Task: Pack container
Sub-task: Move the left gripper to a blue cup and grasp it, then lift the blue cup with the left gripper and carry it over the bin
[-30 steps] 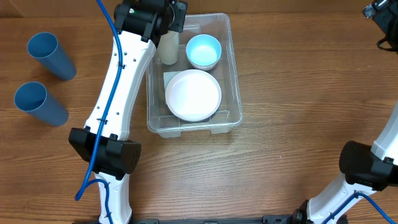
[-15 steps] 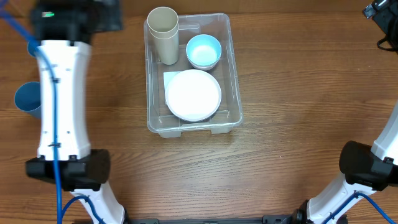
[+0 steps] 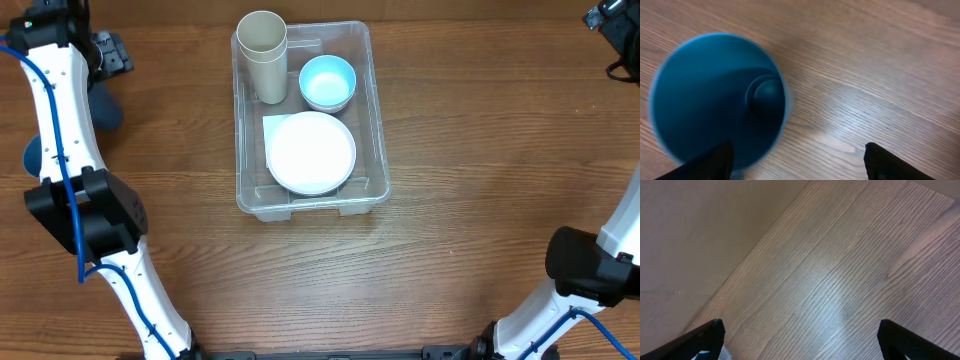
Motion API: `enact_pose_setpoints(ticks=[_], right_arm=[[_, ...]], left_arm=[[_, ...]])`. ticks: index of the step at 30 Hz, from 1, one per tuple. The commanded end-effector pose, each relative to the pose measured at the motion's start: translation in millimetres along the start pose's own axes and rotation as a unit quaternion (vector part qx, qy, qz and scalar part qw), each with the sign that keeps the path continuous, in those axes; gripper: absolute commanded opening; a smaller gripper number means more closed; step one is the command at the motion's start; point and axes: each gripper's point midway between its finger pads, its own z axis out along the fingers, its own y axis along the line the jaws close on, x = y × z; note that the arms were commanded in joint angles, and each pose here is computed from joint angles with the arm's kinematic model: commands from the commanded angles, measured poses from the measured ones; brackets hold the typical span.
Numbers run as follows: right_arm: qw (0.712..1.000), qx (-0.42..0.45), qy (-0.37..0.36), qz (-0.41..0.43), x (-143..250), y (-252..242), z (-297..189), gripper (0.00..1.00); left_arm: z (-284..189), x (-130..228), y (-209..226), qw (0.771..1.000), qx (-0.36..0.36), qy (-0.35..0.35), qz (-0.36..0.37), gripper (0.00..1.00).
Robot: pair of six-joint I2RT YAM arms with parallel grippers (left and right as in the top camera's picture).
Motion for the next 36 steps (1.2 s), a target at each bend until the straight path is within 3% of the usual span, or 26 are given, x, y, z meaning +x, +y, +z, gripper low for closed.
enact_pose_setpoints(ticks=[1, 2, 3, 4, 5, 6, 11, 16, 25, 26, 31, 36], right_arm=[[1.0, -0.002, -0.005, 0.002, -2, 0, -2, 1.0], [1.0, -0.002, -0.005, 0.002, -2, 0, -2, 1.0], [1.0, -0.002, -0.005, 0.002, -2, 0, -2, 1.0], [1.0, -0.002, -0.005, 0.002, -2, 0, -2, 1.0], [1.0, -0.002, -0.005, 0.002, -2, 0, -2, 1.0], [1.0, -0.002, -0.005, 0.002, -2, 0, -2, 1.0], [1.0, -0.002, -0.005, 0.002, -2, 0, -2, 1.0], [1.0, -0.002, -0.005, 0.002, -2, 0, -2, 1.0], [1.0, -0.002, -0.005, 0.002, -2, 0, -2, 1.0], [1.0, -0.002, -0.005, 0.002, -2, 0, -2, 1.0], [1.0, -0.002, -0.005, 0.002, -2, 0, -2, 1.0], [1.0, -0.002, -0.005, 0.002, -2, 0, -2, 1.0]], left_arm=[[9, -1, -1, 1.0, 0.01, 0.001, -0.013, 0.83], [9, -2, -2, 1.0, 0.01, -0.001, -0.013, 0.81], [9, -3, -2, 1.0, 0.01, -0.002, -0.013, 0.73], [9, -3, -2, 1.0, 0.01, -0.003, -0.013, 0.6], [9, -3, -2, 1.0, 0.01, -0.003, -0.013, 0.41], [9, -3, -1, 1.0, 0.009, -0.003, -0.013, 0.34], [10, -5, 5, 1.0, -0.006, -0.008, -0.005, 0.46], [10, -6, 14, 1.0, -0.01, -0.008, -0.011, 0.3], [17, -2, 34, 0.999, -0.02, 0.002, -0.026, 0.36], [17, -2, 35, 0.999, -0.02, 0.002, -0.027, 0.34], [18, -3, 35, 0.999, -0.008, 0.003, -0.033, 0.06], [22, 4, 24, 0.999, 0.023, 0.019, -0.032, 0.04]])
